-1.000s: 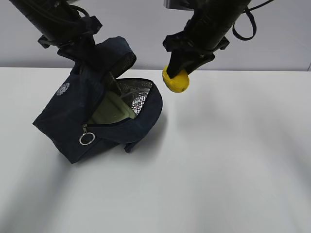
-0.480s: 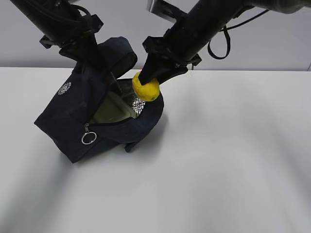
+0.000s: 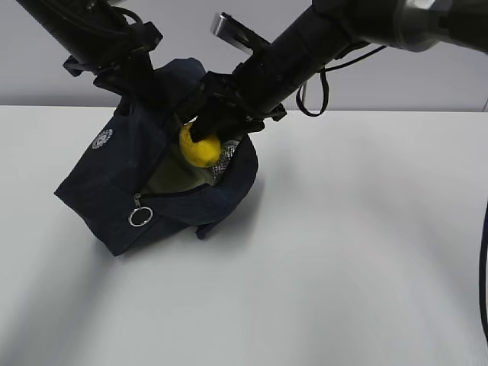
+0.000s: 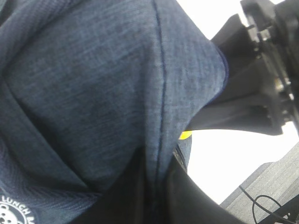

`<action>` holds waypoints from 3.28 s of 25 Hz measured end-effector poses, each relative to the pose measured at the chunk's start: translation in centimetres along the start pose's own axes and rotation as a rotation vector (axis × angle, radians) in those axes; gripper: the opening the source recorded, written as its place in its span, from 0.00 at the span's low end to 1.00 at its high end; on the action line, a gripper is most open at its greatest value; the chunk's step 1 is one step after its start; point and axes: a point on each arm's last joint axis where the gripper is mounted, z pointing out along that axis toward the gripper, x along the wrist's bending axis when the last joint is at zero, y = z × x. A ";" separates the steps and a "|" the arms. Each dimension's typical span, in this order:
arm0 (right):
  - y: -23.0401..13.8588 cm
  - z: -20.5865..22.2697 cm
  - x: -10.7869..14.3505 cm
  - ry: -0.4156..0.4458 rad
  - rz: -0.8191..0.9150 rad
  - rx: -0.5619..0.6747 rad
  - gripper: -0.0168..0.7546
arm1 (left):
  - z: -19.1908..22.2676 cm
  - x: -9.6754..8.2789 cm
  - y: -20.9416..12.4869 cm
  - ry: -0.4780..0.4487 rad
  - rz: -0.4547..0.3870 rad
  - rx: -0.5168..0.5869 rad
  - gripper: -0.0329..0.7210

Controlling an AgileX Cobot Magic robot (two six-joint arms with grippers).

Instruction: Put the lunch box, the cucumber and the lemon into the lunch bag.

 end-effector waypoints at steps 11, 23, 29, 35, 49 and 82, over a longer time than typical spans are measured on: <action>0.2 2.0 -1.1 0.058 0.038 -0.042 0.45 | 0.0 0.0 0.0 0.001 0.001 -0.002 0.06; 0.2 1.9 -1.1 0.068 0.015 -0.049 0.54 | 0.0 0.0 0.0 -0.004 0.000 -0.003 0.06; -0.1 1.5 -1.5 0.078 0.045 -0.014 0.54 | 0.0 0.0 0.0 -0.004 0.000 -0.003 0.06; -0.4 -0.8 -2.7 0.015 0.057 0.024 0.53 | 0.0 0.0 0.0 -0.004 0.001 -0.003 0.06; -3.9 -1.7 -3.8 -0.148 0.118 0.055 0.52 | 0.0 0.0 0.0 -0.004 0.017 -0.003 0.06; -10.6 3.1 -5.8 0.091 0.368 -0.168 0.52 | 0.0 0.0 0.0 -0.005 0.032 -0.004 0.06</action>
